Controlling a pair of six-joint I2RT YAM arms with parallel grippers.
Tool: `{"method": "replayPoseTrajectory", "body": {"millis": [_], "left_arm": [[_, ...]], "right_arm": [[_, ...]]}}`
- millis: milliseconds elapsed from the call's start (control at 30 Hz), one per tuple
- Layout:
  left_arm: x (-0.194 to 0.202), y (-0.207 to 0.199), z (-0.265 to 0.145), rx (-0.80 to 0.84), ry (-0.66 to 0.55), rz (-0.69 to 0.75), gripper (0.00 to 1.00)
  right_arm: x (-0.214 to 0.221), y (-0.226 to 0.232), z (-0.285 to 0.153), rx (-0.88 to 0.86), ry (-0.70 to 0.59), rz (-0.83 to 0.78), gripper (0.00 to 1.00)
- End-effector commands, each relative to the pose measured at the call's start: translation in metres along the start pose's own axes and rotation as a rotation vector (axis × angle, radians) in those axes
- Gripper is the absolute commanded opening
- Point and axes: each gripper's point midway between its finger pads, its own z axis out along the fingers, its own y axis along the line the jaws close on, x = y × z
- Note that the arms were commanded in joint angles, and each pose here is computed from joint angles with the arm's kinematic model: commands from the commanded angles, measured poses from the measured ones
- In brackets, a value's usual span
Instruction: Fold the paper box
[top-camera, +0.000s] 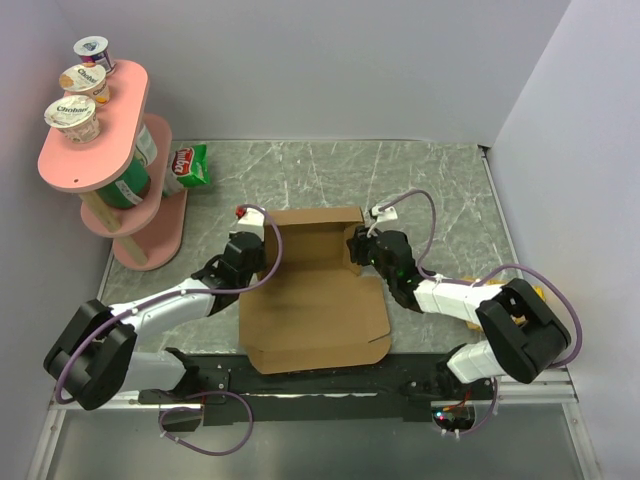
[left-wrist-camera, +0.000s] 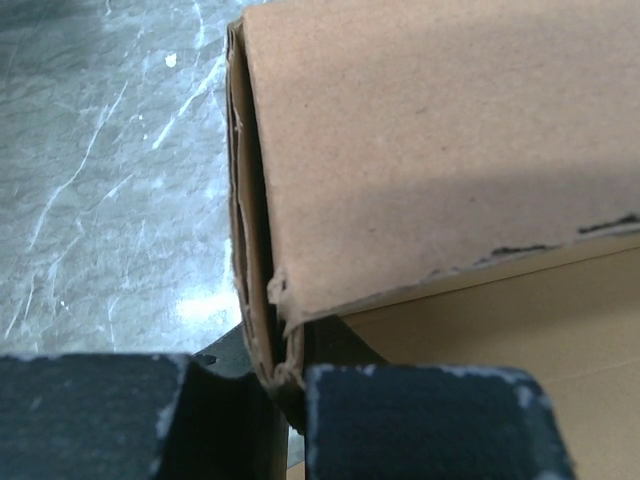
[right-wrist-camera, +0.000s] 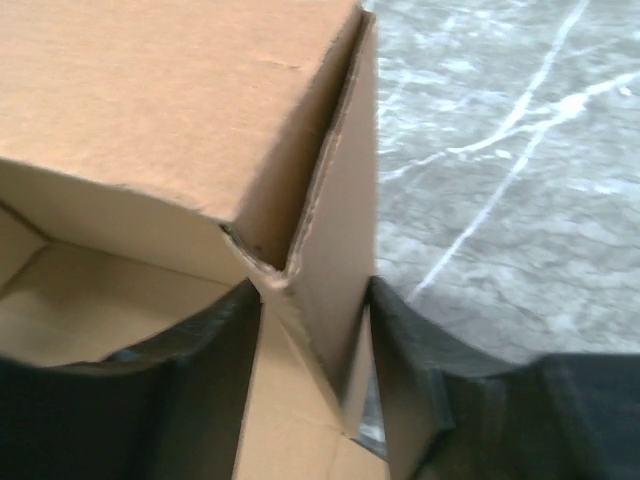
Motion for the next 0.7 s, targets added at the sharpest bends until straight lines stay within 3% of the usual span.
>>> {"method": "replayPoseTrajectory", "body": {"millis": [0, 233, 367, 400, 433, 533, 667], "left_arm": [[-0.013, -0.014, -0.005, 0.039, -0.037, -0.022, 0.01], [-0.011, -0.018, -0.008, 0.045, -0.033, -0.011, 0.02], [-0.010, -0.020, -0.010, 0.057, -0.037, -0.009, 0.09], [-0.010, -0.020, -0.010, 0.058, -0.038, -0.009, 0.16], [-0.011, -0.021, -0.011, 0.063, -0.040, -0.010, 0.16], [-0.011, -0.022, -0.012, 0.065, -0.041, -0.010, 0.17], [-0.010, -0.022, -0.012, 0.066, -0.040, -0.006, 0.06]], "right_arm": [[-0.008, -0.011, 0.004, 0.094, -0.039, 0.014, 0.41], [-0.004, -0.028, 0.004, 0.223, -0.047, 0.017, 0.23], [-0.005, -0.034, 0.004, 0.276, -0.071, 0.021, 0.18], [-0.001, -0.035, 0.005, 0.288, -0.065, 0.017, 0.16], [-0.004, -0.035, 0.005, 0.297, -0.068, 0.016, 0.11], [-0.003, -0.041, 0.005, 0.348, -0.075, 0.005, 0.00], [-0.001, -0.050, 0.001, 0.432, -0.074, -0.019, 0.00]]}}
